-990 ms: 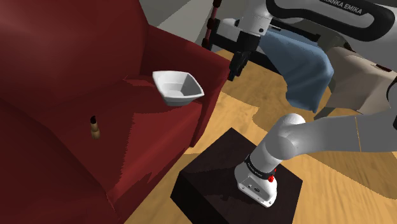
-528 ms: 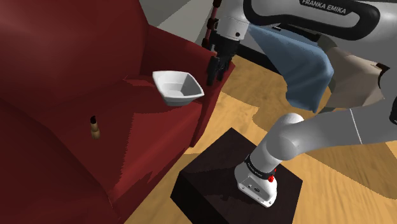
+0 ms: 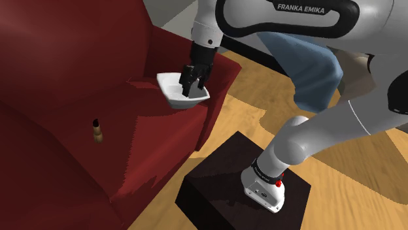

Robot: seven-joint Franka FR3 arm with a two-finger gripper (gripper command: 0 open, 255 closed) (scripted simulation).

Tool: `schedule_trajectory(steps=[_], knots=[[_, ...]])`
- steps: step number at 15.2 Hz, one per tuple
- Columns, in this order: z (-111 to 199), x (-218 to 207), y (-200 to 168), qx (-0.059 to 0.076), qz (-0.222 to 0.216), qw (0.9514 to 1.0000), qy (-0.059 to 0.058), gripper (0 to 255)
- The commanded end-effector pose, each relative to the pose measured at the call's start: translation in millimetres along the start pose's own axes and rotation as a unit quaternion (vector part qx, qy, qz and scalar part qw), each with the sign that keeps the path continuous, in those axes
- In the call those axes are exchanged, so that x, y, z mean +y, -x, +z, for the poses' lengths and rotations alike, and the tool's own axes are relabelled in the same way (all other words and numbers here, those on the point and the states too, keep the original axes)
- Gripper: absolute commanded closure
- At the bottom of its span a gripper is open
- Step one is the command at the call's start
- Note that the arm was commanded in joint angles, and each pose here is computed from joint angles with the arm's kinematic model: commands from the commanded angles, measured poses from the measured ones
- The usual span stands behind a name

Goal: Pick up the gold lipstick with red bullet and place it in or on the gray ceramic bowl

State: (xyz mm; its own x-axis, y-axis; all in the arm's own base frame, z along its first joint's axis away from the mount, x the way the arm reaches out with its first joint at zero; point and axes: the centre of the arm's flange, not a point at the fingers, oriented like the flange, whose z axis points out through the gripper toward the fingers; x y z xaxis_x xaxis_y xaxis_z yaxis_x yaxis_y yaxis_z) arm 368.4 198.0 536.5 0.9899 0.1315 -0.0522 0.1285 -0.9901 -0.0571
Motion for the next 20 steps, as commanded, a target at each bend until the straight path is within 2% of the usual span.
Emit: schedule_trajectory(steps=[1,20], knots=[[9,-23,-15,0.002,0.003,1.0000,0.002,0],[90,-216,-158,0.017,0.026,0.9992,0.023,0]])
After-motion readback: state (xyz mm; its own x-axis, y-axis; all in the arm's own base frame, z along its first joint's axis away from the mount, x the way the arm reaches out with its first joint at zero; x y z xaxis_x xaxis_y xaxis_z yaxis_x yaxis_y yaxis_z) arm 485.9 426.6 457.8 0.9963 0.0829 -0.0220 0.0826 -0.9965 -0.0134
